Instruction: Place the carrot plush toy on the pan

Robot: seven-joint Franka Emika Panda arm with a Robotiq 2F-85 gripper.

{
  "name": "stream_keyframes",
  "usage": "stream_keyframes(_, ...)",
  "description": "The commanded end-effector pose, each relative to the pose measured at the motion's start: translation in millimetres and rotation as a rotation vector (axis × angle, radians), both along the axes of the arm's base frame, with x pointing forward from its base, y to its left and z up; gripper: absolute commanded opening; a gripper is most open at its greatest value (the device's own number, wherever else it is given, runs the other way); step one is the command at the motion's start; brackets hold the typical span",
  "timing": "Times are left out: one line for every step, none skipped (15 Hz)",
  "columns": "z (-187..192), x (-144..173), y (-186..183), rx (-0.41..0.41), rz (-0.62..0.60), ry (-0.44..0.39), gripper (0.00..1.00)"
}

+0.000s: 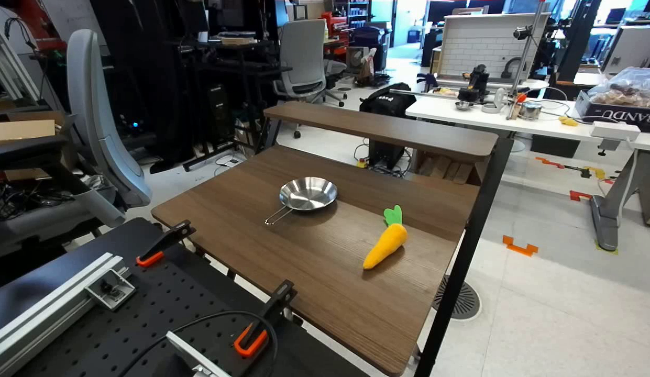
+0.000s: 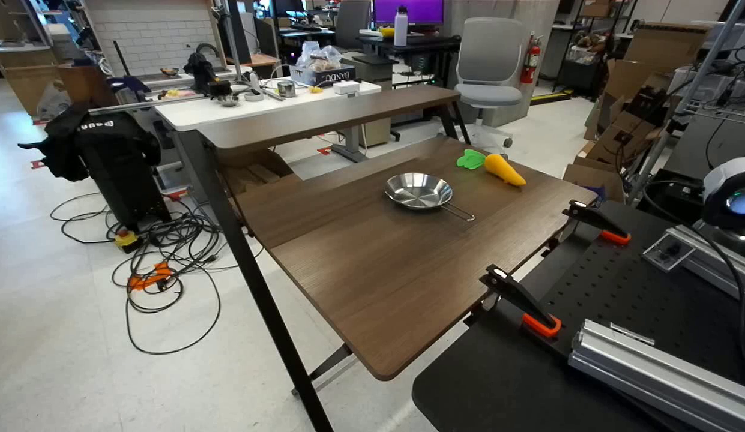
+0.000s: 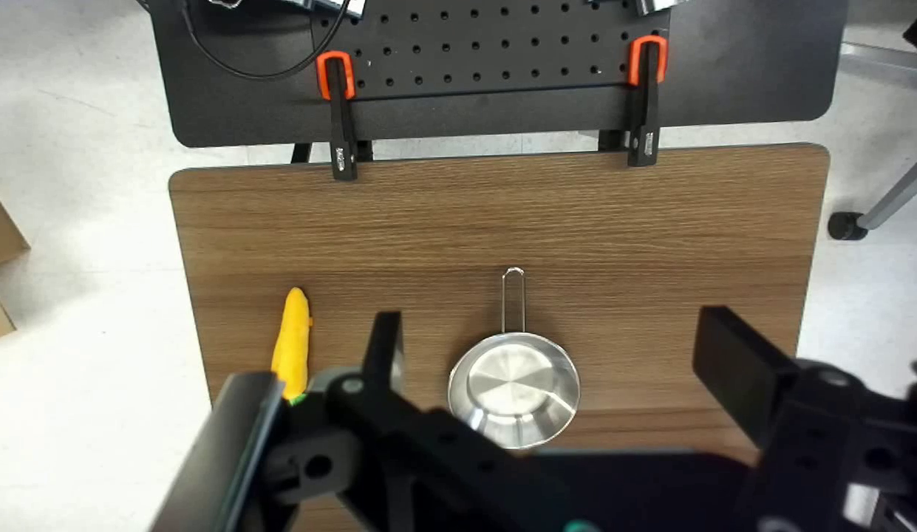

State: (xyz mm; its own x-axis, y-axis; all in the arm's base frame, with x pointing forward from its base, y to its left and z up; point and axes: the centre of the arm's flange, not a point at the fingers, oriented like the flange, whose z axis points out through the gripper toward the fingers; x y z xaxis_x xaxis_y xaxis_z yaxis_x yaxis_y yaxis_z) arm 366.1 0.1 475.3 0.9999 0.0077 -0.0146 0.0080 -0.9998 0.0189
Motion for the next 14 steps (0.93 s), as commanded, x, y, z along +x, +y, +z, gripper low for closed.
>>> stream_keyframes(0.0,0.0,0.0,0.0,0.0,0.0,1.0)
stream_keyframes(0.0,0.0,0.0,0.0,0.0,0.0,1.0)
stream_keyframes(-2.4,-0.6,-0.3,-0.003,0.003,0.001,1.0)
stream_keyframes(-4.4,-0.9,-0.9,-0.004,0.002,0.002,1.0)
stream_keyframes(-7.8,-0.7,-2.2,-0.003,0.001,0.008,1.0)
stream_keyframes(-11.0,-0.6,-3.5,-0.002,0.001,0.014,1.0)
stream_keyframes(-15.8,0.1,-5.5,0.0,-0.003,0.023,1.0)
stream_keyframes(-20.2,0.4,-7.3,0.001,-0.006,0.03,1.0)
stream_keyframes(-26.7,1.1,-9.8,-0.001,-0.009,0.039,1.0)
stream_keyframes(-33.1,1.8,-12.4,-0.005,-0.011,0.044,1.0)
stream_keyframes(-41.0,2.8,-16.1,-0.008,-0.012,0.048,1.0)
stream_keyframes(-48.1,3.8,-19.3,-0.012,-0.015,0.056,1.0)
stream_keyframes(-56.8,5.8,-23.9,-0.016,-0.017,0.054,1.0)
stream_keyframes(-64.4,7.8,-28.0,-0.021,-0.021,0.054,1.0)
